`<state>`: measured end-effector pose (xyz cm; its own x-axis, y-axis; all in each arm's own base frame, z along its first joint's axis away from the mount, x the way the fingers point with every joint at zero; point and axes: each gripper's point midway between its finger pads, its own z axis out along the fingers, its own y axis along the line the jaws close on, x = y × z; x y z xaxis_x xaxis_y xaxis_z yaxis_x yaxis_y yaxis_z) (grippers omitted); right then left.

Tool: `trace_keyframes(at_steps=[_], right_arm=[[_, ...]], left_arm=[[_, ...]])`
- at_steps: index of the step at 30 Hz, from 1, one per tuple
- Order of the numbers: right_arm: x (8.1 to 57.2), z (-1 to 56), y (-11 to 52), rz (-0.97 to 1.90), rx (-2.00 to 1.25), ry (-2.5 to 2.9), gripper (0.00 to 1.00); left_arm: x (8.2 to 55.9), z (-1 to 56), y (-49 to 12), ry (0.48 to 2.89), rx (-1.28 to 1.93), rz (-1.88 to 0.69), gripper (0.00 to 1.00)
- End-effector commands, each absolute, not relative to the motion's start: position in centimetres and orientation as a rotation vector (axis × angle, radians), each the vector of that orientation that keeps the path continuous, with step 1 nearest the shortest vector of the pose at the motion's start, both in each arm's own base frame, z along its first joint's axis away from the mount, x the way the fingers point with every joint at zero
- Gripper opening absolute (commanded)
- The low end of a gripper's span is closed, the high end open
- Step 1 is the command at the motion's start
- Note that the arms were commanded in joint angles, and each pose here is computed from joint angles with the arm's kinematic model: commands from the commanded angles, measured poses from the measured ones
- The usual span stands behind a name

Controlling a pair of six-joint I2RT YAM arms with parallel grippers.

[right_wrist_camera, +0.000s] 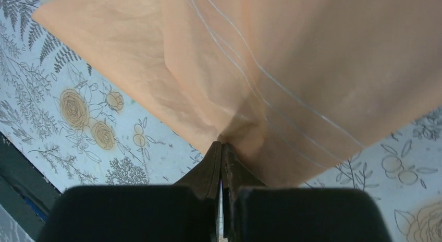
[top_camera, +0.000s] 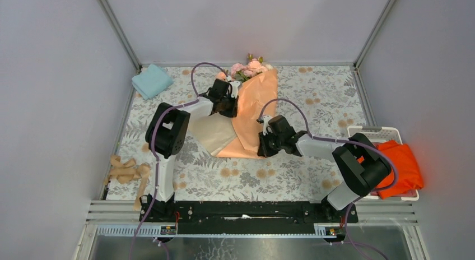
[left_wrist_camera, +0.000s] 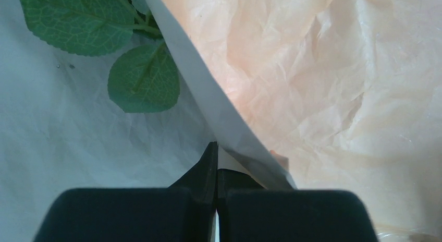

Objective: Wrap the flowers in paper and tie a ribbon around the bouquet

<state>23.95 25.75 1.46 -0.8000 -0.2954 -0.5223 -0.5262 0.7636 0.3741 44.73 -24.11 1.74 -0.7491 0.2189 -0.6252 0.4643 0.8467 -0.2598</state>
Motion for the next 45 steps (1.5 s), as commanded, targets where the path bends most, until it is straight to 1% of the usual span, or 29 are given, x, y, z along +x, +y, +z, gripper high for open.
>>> trace_keyframes(at_steps=[1, 3, 6, 9, 11, 14, 16, 19, 21, 23, 25, 28, 31, 32, 36, 39, 42, 45], right_arm=[[21.9, -0.3, 23.4, 0.687, -0.447, 2.611, 0.00], [20.7, -0.8, 22.2, 0.666, -0.376, 2.642, 0.00], [19.2, -0.3, 21.5, 0.698, -0.352, 2.662, 0.00], [17.9, 2.0, 22.3, 0.820, -0.434, 2.645, 0.01], [18.2, 4.3, 23.6, 0.937, -0.497, 2.586, 0.03], [20.7, 6.7, 25.4, 1.066, -0.533, 2.487, 0.03], [23.8, 8.3, 26.5, 1.141, -0.516, 2.395, 0.02], [27.7, 8.9, 27.8, 1.213, -0.492, 2.340, 0.01], [28.8, 7.2, 28.1, 1.232, -0.464, 2.382, 0.00], [28.4, 4.5, 27.4, 1.228, -0.422, 2.466, 0.00], [27.0, 2.1, 26.2, 1.233, -0.343, 2.537, 0.00], [24.5, 0.0, 23.8, 1.228, -0.209, 2.603, 0.00], [22.3, -1.1, 21.6, 1.190, -0.102, 2.662, 0.00], [21.7, -1.0, 21.5, 1.223, -0.065, 2.654, 0.00], [21.1, 0.3, 21.5, 1.258, -0.017, 2.661, 0.00], [22.9, 3.6, 22.3, 1.305, -0.059, 2.576, 0.00], [27.7, 7.5, 23.1, 1.294, -0.106, 2.438, 0.00], [32.9, 8.9, 23.8, 1.262, -0.131, 2.380, 0.00]], left_arm=[[44.7, 0.3, -22.5, 2.452, 0.468, -0.493, 0.00], [44.9, 0.3, -22.4, 2.446, 0.474, -0.483, 0.00], [44.9, 0.3, -22.6, 2.441, 0.489, -0.496, 0.00], [44.6, 0.4, -23.0, 2.441, 0.503, -0.528, 0.00], [44.3, 0.4, -23.2, 2.443, 0.511, -0.549, 0.00], [43.9, 0.3, -23.2, 2.449, 0.515, -0.560, 0.00], [43.8, 0.2, -23.2, 2.453, 0.517, -0.559, 0.00], [43.7, 0.0, -23.0, 2.461, 0.520, -0.547, 0.00], [43.8, 0.0, -22.9, 2.460, 0.523, -0.538, 0.00], [43.8, -0.1, -22.7, 2.462, 0.527, -0.529, 0.00], [43.8, -0.2, -22.6, 2.465, 0.532, -0.522, 0.00], [43.8, -0.3, -22.4, 2.469, 0.540, -0.510, 0.00], [43.8, -0.6, -22.3, 2.478, 0.547, -0.501, 0.00], [43.8, -0.5, -22.3, 2.478, 0.547, -0.502, 0.00], [43.6, -0.5, -22.5, 2.480, 0.556, -0.514, 0.00], [43.4, -0.7, -22.5, 2.490, 0.558, -0.519, 0.00], [43.0, -0.8, -22.4, 2.505, 0.559, -0.528, 0.00], [42.6, -0.8, -22.4, 2.514, 0.552, -0.533, 0.00]])
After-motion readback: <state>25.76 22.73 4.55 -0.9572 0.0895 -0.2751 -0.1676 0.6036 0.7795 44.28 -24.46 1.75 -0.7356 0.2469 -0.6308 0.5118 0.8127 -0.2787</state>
